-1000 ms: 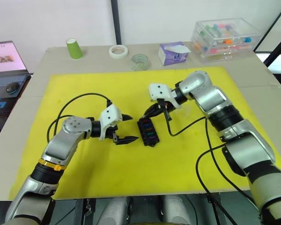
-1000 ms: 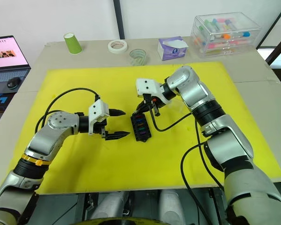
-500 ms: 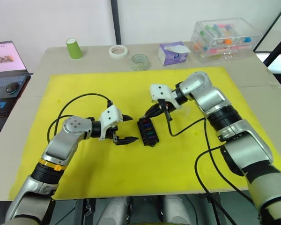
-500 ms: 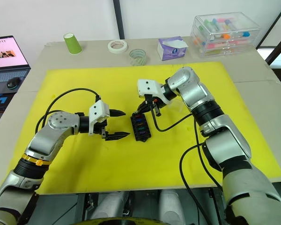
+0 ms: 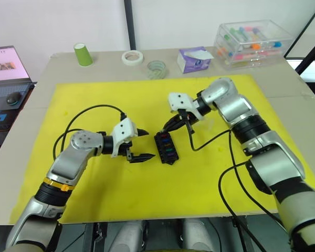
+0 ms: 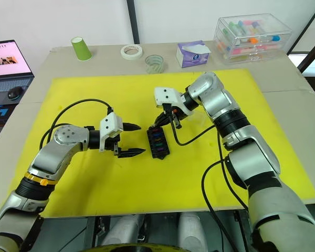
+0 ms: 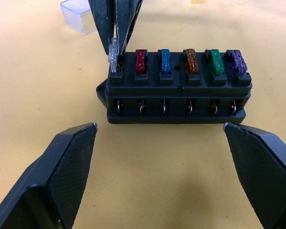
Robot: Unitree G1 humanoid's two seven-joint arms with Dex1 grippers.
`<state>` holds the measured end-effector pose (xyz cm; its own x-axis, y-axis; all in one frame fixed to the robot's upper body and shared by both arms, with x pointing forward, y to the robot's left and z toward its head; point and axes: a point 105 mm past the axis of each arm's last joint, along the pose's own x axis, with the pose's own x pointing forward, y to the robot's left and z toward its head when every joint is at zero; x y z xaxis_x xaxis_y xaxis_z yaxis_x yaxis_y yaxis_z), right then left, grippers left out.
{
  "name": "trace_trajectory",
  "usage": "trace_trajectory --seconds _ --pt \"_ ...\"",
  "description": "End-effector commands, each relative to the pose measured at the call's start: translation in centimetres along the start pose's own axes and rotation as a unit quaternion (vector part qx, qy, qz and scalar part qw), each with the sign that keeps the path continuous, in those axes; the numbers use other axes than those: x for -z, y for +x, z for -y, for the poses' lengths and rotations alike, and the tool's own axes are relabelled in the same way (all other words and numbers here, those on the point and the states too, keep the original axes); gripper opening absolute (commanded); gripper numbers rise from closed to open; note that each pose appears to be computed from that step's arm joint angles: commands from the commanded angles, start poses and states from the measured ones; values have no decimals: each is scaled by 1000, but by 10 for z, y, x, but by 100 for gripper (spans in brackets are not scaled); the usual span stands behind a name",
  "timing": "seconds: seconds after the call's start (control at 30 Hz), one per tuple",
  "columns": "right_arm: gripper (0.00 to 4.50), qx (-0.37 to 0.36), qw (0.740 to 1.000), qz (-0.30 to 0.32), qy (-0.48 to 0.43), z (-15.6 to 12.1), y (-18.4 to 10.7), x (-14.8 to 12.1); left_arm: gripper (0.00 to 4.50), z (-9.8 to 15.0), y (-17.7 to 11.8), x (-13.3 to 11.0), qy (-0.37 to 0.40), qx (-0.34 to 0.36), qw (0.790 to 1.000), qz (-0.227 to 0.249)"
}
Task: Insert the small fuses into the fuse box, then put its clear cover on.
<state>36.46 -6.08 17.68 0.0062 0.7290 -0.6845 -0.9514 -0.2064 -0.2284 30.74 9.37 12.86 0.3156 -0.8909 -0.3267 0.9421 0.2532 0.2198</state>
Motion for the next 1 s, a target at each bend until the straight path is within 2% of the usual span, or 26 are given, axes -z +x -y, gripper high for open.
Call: trace_trajectory --seconds 0.03,0.5,1.0 --pt "0 15 999 15 -29 8 -11 -19 446 -1 -2 -12 27 -3 1000 10" --pt "0 11 999 36 2 9 -16 -26 446 0 -2 -11 28 -1 1000 9" --pt "0 5 1000 22 -19 6 -8 -20 446 1 -2 -10 28 -3 1000 9"
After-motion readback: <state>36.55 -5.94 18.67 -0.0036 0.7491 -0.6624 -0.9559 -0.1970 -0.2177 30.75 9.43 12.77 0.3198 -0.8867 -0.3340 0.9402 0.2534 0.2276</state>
